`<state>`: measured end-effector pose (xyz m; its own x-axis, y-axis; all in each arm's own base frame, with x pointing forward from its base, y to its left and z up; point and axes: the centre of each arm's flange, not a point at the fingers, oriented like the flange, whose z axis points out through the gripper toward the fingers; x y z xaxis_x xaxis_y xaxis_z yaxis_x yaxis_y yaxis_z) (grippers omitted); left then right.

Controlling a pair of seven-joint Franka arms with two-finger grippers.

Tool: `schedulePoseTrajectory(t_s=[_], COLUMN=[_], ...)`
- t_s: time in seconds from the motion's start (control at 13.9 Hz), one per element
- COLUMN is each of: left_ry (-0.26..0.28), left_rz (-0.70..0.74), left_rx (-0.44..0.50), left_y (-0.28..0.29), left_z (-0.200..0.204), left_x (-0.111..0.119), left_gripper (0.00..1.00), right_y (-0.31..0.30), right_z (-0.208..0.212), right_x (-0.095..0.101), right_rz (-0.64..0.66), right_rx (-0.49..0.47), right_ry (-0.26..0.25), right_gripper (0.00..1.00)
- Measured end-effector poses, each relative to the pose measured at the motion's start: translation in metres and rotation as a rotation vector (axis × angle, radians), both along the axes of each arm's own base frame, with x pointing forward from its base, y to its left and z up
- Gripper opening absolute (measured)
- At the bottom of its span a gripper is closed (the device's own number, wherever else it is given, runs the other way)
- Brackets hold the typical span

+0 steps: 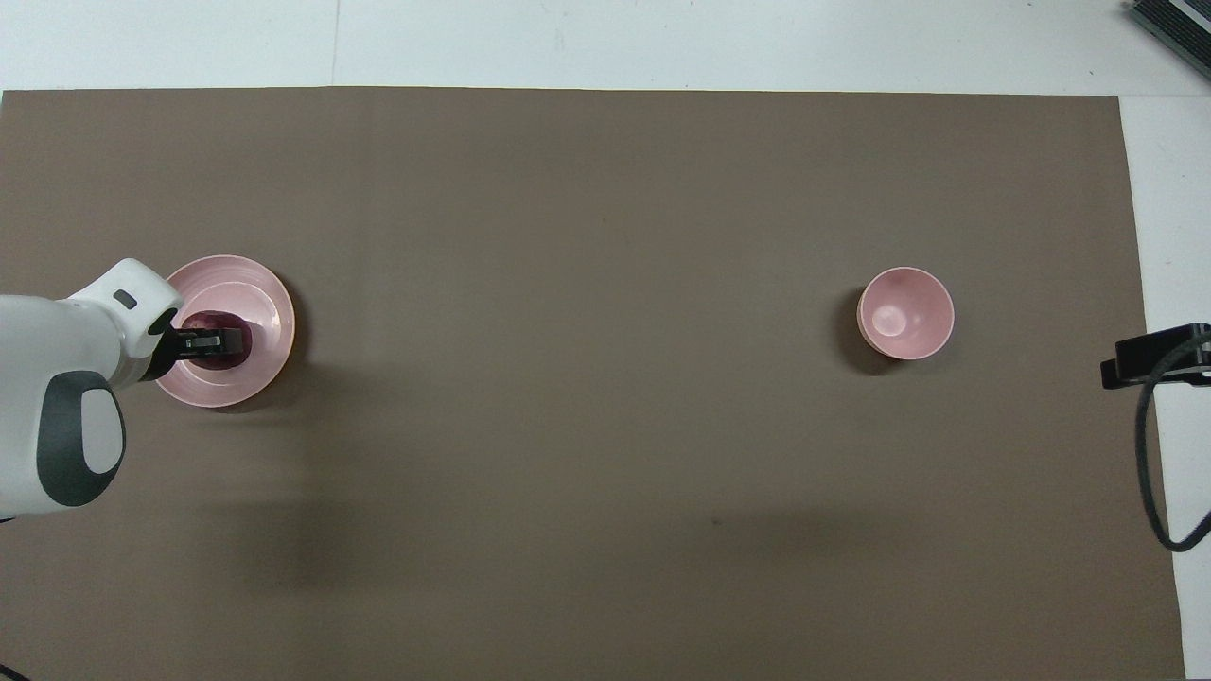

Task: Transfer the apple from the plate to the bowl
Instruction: 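Close the left gripper on the apple and lift it, then carry the apple toward center while the right gripper reaches toward it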

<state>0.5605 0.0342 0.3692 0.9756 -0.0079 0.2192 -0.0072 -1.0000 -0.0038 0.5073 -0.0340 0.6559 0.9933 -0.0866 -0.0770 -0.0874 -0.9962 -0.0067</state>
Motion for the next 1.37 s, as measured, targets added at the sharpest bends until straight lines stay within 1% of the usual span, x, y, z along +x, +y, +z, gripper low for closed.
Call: schedulePoseTrajectory(t_s=[0.07,0.29,0.36,0.43,0.5,0.65,0.72,0.94,1.08,1.15,1.23,1.3,1.37], left_ry=[-0.004,0.033,0.032,0.021,0.01,-0.002,-0.003,0.002,0.011,0.017,0.022,0.03,0.037], left_rz=[-0.007,-0.033,-0.049,-0.057,-0.053,-0.028,-0.021,-0.02,-0.027,-0.035,-0.041,-0.043,-0.047], left_rx=[0.001,-0.005,-0.012,-0.041,-0.09,-0.202,-0.244,-0.341,-0.417,-0.447,-0.471,-0.495,-0.515], left_y=[-0.001,-0.014,-0.025,-0.038,-0.051,-0.068,-0.076,-0.103,-0.129,-0.143,-0.154,-0.166,-0.178], left_z=[0.012,0.068,0.087,0.103,0.112,0.12,0.121,0.123,0.124,0.125,0.126,0.126,0.127], left_x=[0.005,0.013,0.014,0.013,0.011,0.009,0.009,0.007,0.004,0.002,0.0,-0.003,-0.005], left_gripper=[0.67,0.64,0.64,0.64,0.64,0.64,0.64,0.64,0.64,0.64,0.64,0.64,0.64], right_y=[0.0,0.0,0.0,0.0,0.0,0.0,0.0,-0.003,-0.005,-0.004,0.0,0.007,0.014], right_z=[0.0,0.0,0.0,0.0,0.0,0.0,0.0,0.002,0.003,0.004,0.003,0.0,-0.006], right_x=[0.0,0.0,0.0,0.0,0.0,0.0,0.0,-0.001,0.0,0.003,0.006,0.01,0.014], right_rz=[0.0,0.0,0.0,0.0,0.0,0.0,0.0,0.001,0.012,0.014,0.014,0.014,0.013], right_rx=[0.0,0.0,0.0,0.0,0.0,0.0,0.0,0.001,0.003,0.021,0.065,0.133,0.195], right_ry=[0.0,0.0,0.0,0.0,0.0,0.0,0.0,-0.003,-0.021,-0.041,-0.064,-0.083,-0.089], right_gripper=[1.0,1.0,1.0,1.0,1.0,1.0,1.0,1.0,1.0,1.0,1.0,1.0,1.0])
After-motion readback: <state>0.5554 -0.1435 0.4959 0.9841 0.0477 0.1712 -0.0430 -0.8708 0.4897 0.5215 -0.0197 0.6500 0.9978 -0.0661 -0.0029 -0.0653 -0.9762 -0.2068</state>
